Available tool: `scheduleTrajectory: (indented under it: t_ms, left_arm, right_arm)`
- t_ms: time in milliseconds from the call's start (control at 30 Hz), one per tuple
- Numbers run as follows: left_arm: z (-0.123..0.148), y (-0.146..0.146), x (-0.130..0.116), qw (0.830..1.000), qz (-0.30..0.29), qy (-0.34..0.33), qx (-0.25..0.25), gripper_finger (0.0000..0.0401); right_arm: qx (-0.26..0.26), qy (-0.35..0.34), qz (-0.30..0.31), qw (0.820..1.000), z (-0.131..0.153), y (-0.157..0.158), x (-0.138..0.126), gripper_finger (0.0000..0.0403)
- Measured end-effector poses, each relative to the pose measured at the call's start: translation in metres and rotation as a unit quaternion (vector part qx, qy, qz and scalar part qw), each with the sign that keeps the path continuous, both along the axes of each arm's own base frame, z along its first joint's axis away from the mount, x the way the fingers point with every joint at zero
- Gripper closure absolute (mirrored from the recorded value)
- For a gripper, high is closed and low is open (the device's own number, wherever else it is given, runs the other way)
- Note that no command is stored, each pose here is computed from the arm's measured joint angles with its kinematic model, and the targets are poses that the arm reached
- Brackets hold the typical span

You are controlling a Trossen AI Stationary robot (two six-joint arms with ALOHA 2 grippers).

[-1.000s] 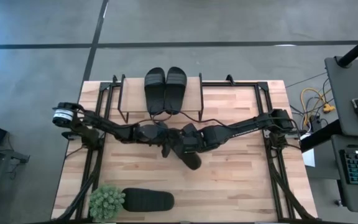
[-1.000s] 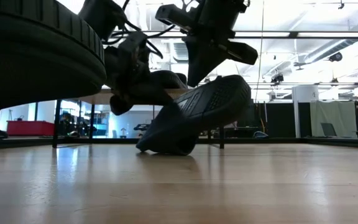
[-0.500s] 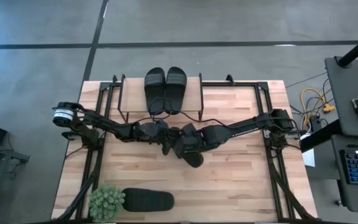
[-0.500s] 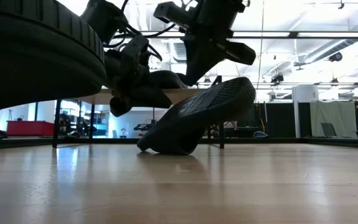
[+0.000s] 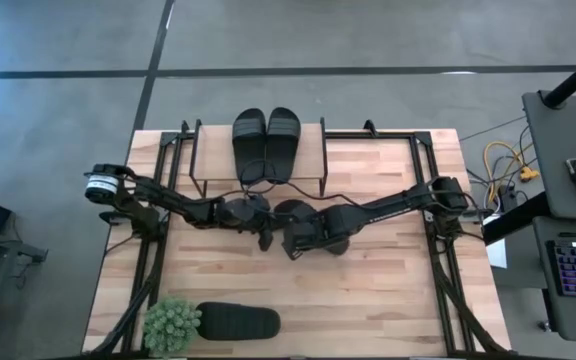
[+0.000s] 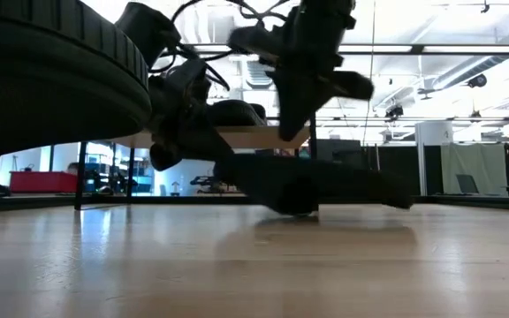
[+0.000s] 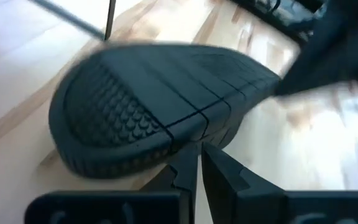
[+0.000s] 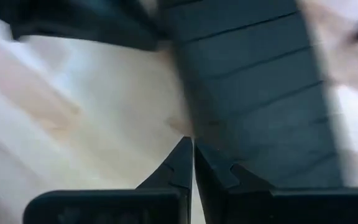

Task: Pick and place slides into the shelf
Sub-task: Adjust the black slides

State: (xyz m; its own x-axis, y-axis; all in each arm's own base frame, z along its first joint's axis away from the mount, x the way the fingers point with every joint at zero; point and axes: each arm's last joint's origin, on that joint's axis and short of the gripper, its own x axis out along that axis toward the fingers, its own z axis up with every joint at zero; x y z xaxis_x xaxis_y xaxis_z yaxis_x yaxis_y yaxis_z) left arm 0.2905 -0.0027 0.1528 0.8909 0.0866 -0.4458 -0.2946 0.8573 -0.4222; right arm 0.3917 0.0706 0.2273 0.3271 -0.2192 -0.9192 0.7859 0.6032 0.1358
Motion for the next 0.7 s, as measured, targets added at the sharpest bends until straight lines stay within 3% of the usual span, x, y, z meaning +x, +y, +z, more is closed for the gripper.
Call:
scheduleTrajectory:
  t_ms: [233, 433, 700]
  left_arm:
    - [-0.002, 0.000, -0.001, 1.000, 0.000, 0.012, 0.000, 0.0391]
    - [-0.001, 0.000, -0.001, 1.000, 0.000, 0.008, 0.000, 0.0391]
    - [0.002, -0.001, 0.001, 1.000, -0.019, 0.001, -0.011, 0.0391]
  right_arm:
    - [-0.087, 0.039, -0.048, 0.994, 0.033, -0.006, -0.030, 0.0394]
    - [-0.096, 0.050, -0.059, 0.992, 0.049, -0.010, -0.047, 0.0394]
    - [-0.091, 0.066, -0.070, 0.991, 0.042, -0.011, -0.052, 0.0394]
